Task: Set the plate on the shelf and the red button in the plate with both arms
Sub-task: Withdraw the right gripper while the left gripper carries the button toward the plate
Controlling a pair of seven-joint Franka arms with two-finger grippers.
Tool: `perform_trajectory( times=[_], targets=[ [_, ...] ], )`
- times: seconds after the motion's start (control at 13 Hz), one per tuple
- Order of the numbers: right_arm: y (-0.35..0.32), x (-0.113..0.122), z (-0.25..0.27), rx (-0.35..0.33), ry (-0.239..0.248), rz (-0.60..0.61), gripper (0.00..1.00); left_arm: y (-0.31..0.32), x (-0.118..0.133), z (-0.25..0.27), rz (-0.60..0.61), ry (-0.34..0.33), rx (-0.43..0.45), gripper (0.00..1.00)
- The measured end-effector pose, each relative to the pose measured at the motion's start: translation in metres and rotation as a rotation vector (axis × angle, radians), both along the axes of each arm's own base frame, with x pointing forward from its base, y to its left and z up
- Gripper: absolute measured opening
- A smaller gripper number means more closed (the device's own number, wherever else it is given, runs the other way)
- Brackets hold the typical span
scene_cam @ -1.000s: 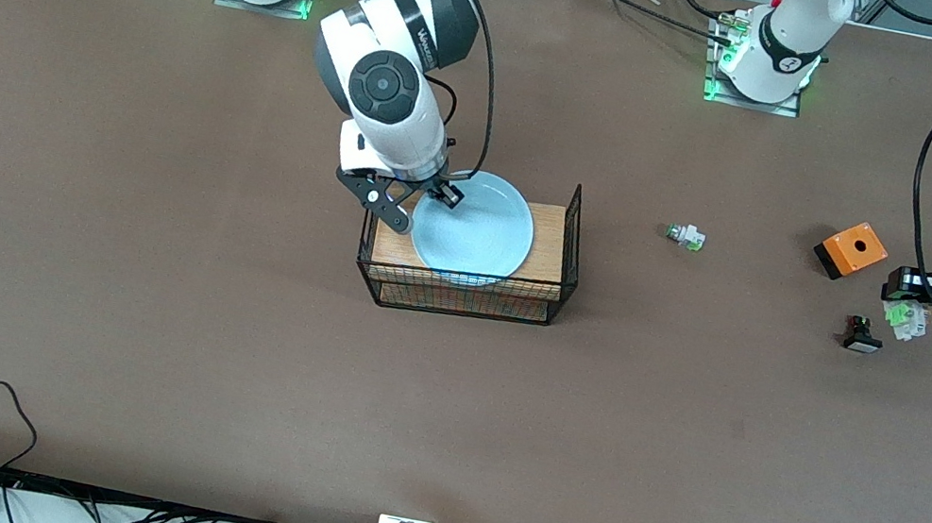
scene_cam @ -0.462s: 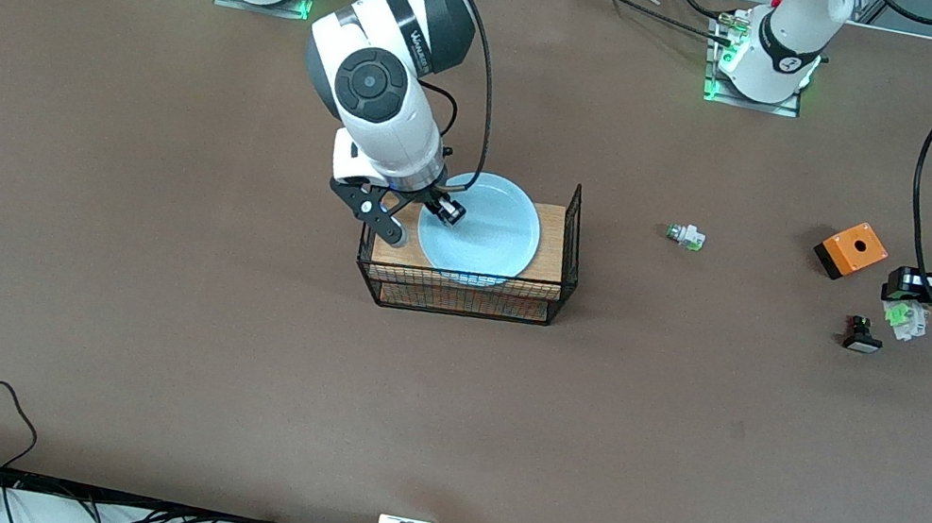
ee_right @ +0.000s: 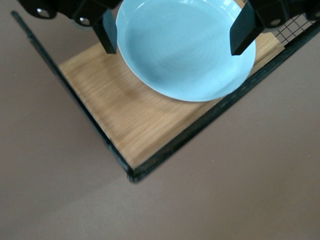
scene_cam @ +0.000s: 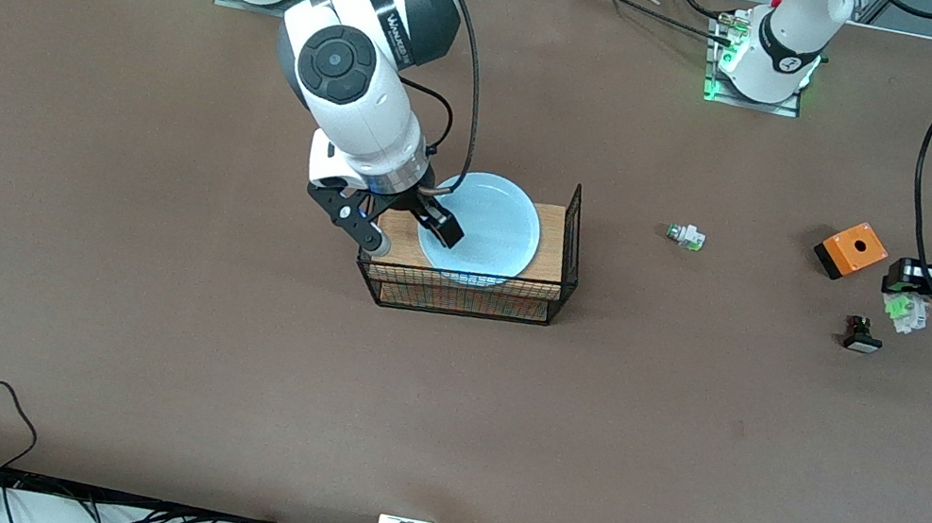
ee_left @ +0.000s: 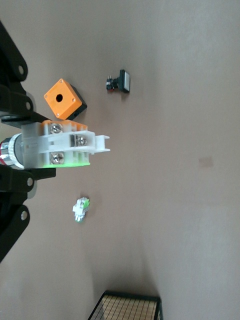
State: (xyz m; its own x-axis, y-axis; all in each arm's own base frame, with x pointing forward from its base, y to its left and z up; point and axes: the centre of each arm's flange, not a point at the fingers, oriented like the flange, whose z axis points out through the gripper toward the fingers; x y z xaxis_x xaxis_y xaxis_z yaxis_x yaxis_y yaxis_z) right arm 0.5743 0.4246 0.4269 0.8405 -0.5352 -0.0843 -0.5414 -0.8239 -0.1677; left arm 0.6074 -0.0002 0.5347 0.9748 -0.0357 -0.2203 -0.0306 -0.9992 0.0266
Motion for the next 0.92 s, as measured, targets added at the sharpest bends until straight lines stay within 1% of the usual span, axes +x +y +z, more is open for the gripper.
perform_trajectory(
  times=[0.08, 0.15, 0.31, 0.46, 0.62, 0.69, 0.85, 0.92],
  targets=[
    [-0.015, 0.009, 0.013, -0.008, -0.028, 0.044, 1.0, -0.018, -0.004, 0.003, -0.021, 0.012, -0.011, 0.34],
    [-0.037, 0.016, 0.027, -0.023, -0.031, 0.09, 1.0, -0.038, -0.007, 0.005, -0.044, 0.019, -0.03, 0.34],
    [-0.096, 0.029, 0.057, -0.06, -0.009, 0.198, 1.0, -0.076, -0.013, 0.008, -0.089, 0.028, -0.062, 0.34],
    [-0.17, 0.044, 0.083, -0.091, -0.003, 0.311, 1.0, -0.111, -0.023, 0.011, -0.102, 0.056, -0.085, 0.34],
    [-0.25, 0.057, 0.092, -0.114, 0.034, 0.41, 1.0, -0.152, -0.035, 0.015, -0.11, 0.069, -0.088, 0.34],
    [-0.285, 0.062, 0.097, -0.136, 0.034, 0.469, 1.0, -0.176, -0.043, 0.017, -0.108, 0.073, -0.085, 0.34],
    [-0.332, 0.065, 0.11, -0.199, 0.039, 0.569, 1.0, -0.228, -0.063, 0.017, -0.103, 0.09, -0.075, 0.34],
    [-0.342, 0.064, 0.113, -0.216, 0.052, 0.581, 1.0, -0.253, -0.073, 0.012, -0.112, 0.107, -0.071, 0.34]
  ],
)
